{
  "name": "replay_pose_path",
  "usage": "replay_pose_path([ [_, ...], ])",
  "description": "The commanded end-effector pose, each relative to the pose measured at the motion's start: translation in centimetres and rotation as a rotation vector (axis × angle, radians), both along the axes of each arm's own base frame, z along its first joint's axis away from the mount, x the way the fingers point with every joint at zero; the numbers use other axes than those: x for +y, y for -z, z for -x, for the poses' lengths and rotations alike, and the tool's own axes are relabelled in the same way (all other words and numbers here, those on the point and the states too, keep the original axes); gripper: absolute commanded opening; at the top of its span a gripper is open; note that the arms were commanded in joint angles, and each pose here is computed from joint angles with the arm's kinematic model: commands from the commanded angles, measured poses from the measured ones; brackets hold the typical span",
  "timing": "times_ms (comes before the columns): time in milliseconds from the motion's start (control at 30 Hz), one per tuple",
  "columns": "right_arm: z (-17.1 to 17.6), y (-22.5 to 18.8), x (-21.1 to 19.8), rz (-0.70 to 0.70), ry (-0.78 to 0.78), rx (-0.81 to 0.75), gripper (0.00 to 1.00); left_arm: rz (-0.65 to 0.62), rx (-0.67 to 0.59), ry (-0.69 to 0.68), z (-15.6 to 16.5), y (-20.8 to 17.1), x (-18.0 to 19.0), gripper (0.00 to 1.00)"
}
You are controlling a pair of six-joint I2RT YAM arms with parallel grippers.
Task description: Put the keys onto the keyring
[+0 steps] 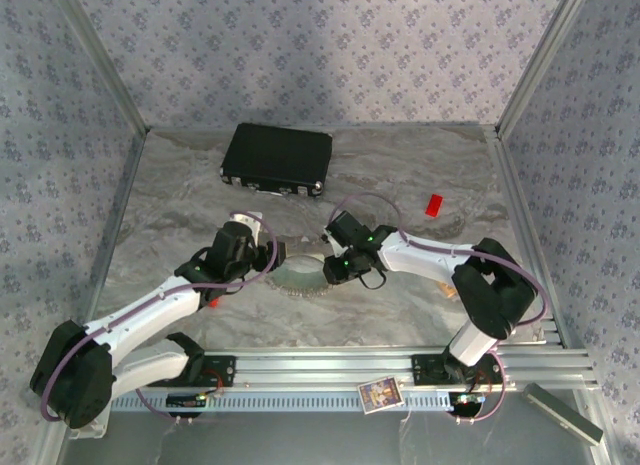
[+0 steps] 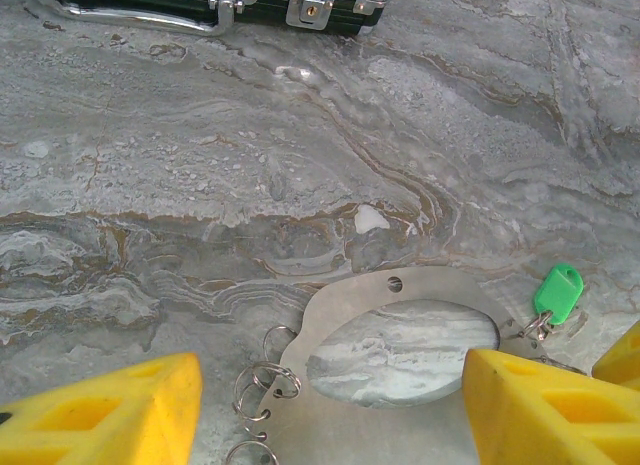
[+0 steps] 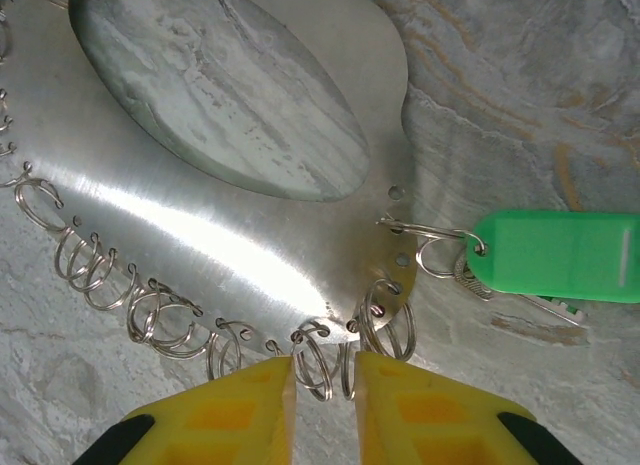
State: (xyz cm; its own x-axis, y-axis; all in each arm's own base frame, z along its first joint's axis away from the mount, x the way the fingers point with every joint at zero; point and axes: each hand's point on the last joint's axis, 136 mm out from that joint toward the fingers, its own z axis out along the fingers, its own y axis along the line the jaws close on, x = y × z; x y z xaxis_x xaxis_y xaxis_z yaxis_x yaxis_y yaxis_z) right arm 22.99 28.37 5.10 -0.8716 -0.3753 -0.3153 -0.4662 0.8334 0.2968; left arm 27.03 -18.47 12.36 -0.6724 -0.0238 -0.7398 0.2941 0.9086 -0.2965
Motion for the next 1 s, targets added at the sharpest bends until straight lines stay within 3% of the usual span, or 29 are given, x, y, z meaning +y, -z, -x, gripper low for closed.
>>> replay_pose_path([
  [0, 0.2, 0.6, -1.0, 0.049, 0.030, 0.017, 0.24, 0.030, -0.025, -0.002, -0.3, -0.9, -0.3, 0.69],
  [400, 0.6, 1.2, -0.8, 0.068, 0.024, 0.039, 0.18, 0.029, -0.023, -0.001, -0.3, -0.8, -0.2, 0.69],
  [700, 0.3, -0.2, -1.2, 0.062, 0.065, -0.013, 0.23, 0.031, -0.025, -0.003, -0.3, -0.8, -0.2, 0.69],
  [967, 1.2, 0.1, -1.2, 0.028, 0.121, 0.004, 0.21, 0.037, -0.027, -0.005, -0.1, -0.7, -0.1, 0.69],
])
